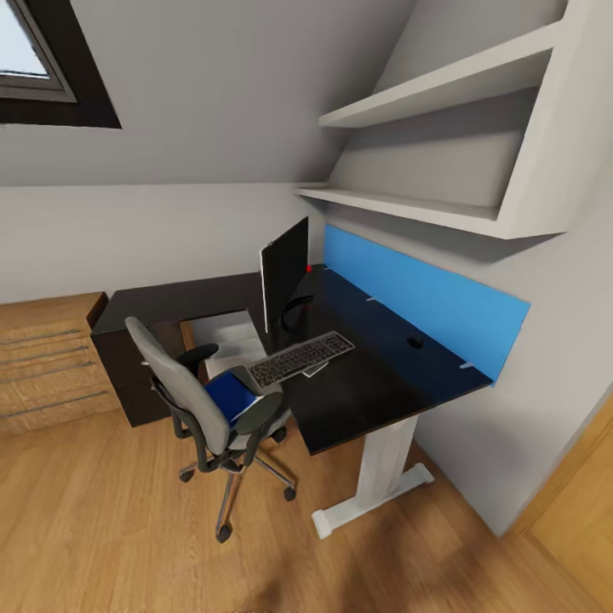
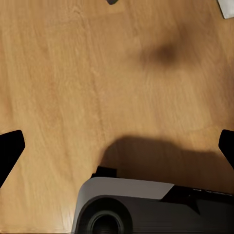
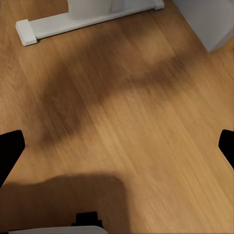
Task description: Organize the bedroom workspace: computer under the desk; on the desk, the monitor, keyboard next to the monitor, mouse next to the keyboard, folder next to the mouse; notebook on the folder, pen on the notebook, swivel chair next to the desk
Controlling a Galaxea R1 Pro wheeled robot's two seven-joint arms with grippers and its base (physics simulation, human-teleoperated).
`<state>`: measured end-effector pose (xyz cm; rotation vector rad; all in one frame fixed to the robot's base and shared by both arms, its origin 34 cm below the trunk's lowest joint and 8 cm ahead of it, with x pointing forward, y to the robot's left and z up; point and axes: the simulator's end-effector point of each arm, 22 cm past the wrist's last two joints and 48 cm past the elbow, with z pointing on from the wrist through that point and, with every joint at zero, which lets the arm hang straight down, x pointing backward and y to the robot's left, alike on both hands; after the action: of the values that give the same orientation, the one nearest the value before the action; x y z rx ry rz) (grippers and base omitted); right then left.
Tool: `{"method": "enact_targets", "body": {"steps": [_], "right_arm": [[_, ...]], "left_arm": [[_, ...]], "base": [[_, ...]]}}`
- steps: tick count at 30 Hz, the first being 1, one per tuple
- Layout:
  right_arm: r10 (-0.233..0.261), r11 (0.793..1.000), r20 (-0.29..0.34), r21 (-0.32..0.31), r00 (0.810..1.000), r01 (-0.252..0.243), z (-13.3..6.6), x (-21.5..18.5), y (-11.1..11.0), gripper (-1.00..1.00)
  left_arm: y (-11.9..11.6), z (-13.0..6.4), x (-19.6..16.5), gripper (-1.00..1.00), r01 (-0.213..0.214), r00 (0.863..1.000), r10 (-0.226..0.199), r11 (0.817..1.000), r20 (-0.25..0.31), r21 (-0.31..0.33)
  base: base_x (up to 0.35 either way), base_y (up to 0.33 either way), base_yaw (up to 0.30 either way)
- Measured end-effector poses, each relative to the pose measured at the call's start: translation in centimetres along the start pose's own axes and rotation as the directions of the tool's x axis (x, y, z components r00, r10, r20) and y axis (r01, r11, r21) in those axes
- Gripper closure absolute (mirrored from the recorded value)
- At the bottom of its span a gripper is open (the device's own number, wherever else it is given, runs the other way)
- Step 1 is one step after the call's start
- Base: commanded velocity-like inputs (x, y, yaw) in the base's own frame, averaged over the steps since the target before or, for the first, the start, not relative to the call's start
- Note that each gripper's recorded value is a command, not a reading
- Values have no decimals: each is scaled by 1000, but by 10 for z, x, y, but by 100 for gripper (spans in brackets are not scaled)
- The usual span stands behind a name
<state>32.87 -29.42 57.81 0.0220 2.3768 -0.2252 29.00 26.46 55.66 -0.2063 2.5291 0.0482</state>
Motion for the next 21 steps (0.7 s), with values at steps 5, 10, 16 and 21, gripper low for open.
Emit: {"method": "enact_targets", "body": {"steps": [5,10,16,21], "right_arm": [[-2,1000,-2,-2,1000,2,0,1,0,-100],[-2,1000,-3,-3,1000,2,0,1,0,-100],[-2,1000,-2,-2,1000,2,0,1,0,-100],[-3,1000,-1,-3,1000,3,0,0,0,-100]], "left_arm": [[2,-2,6,-100,-1,1000,1,1000,-13,-3],[2,-2,7,-100,-1,1000,1,1000,-15,-4],[3,-3,8,-100,-1,1000,1,1000,-19,-4],[3,-4,12,-100,-2,1000,2,1000,-27,-5]], "base": [[-25,19,263],[-186,132,274],[-79,47,279],[-8,5,281]]}}
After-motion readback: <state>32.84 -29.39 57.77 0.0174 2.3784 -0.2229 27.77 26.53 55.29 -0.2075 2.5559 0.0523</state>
